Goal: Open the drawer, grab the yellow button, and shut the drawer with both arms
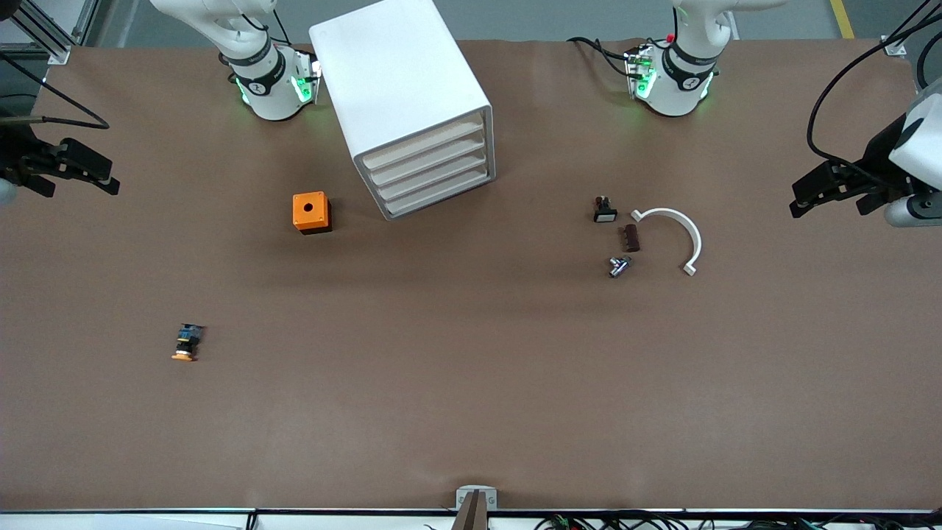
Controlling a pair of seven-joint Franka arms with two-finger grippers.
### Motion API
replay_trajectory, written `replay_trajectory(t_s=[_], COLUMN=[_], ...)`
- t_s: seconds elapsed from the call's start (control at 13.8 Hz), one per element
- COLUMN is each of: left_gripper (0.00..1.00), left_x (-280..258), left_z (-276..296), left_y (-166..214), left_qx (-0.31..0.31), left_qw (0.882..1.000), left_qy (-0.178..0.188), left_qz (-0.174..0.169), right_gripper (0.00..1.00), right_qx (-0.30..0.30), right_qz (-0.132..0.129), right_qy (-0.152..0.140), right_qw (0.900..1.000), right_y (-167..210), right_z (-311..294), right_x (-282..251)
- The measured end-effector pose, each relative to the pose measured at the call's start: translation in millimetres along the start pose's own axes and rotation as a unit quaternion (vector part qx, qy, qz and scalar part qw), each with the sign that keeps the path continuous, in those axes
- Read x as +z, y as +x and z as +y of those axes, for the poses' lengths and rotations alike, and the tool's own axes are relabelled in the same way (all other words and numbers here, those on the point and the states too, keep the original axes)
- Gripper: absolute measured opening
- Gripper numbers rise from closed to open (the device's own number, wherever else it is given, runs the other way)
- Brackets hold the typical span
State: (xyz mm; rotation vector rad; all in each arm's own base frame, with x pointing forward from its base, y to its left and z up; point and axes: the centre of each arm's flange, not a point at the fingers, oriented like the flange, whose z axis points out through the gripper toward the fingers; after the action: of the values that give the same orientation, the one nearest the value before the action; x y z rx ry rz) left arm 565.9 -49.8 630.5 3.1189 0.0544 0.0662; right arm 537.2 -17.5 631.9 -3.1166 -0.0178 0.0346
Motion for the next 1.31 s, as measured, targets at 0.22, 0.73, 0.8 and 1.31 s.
replay_trajectory(t_s=[0.22, 0.73, 0.8, 1.31], left_gripper=[1.0, 1.0, 1.0, 1.0], left_x=[0.1, 0.4, 0.2, -6.8], left_z=[-1.3, -4.8, -4.8, -11.1], left_y=[0.2, 0.3, 0.3, -1.5], left_qx=[-0.001, -0.004, -0.004, -0.01], left_qw=[1.0, 1.0, 1.0, 1.0], left_qy=[0.0, 0.0, 0.0, -0.001], left_qz=[0.0, -0.001, -0.001, 0.005], right_gripper=[1.0, 1.0, 1.0, 1.0], right_qx=[0.0, 0.0, 0.0, -0.001], right_qz=[0.001, 0.006, 0.01, 0.015], right_qy=[0.0, 0.0, 0.0, -0.01], right_qw=[1.0, 1.0, 1.0, 1.0], right_y=[0.1, 1.2, 1.8, 2.9], right_z=[0.0, 0.0, 0.0, 1.4], right_x=[-0.1, -1.8, -2.6, -3.8])
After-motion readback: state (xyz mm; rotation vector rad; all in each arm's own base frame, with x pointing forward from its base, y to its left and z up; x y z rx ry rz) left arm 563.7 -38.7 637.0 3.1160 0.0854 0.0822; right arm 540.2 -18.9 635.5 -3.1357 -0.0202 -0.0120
